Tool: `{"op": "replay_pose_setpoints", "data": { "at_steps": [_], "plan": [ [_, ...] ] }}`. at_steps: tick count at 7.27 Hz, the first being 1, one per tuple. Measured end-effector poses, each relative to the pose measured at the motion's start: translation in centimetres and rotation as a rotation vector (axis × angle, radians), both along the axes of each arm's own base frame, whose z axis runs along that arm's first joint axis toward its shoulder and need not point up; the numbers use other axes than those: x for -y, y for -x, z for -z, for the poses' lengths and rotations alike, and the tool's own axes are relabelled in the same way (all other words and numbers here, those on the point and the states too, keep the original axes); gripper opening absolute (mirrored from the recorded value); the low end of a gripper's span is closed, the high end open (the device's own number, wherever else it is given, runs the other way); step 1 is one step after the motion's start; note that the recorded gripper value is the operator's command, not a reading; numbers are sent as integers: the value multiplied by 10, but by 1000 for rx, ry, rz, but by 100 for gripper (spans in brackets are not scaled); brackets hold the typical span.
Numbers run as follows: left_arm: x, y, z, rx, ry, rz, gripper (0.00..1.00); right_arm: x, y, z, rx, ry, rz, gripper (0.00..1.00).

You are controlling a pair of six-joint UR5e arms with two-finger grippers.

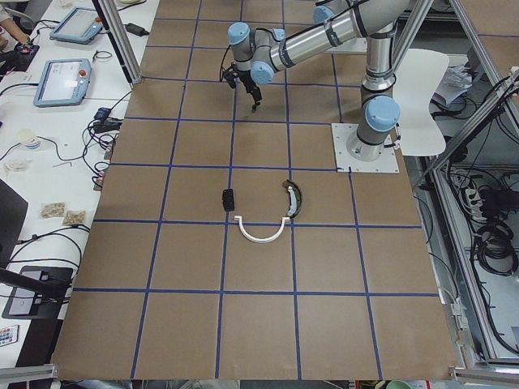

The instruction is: Place bearing gear from tray to pile

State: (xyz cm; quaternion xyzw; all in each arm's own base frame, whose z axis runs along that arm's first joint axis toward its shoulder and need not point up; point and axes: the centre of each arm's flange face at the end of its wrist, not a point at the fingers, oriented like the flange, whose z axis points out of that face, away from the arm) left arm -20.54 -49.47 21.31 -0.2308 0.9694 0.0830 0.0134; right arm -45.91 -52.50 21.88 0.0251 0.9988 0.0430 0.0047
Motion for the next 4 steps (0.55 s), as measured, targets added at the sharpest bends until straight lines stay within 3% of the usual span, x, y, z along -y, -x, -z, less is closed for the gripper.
{"op": "replay_pose_setpoints", "data": {
  "at_steps": [1,2,3,4],
  "plan": [
    [-2,1,13,-17,2,-4,98,-2,4,14,-3,-24,-14,95],
    [-3,2,23,-23,-5,-8,97,-3,7,23,-6,-35,-26,84],
    [-3,2,32,-23,-17,-15,88,-4,8,29,-7,-41,-32,76],
    [-3,2,37,-22,-27,-19,78,-4,8,33,-5,-46,-34,55]
  ]
}}
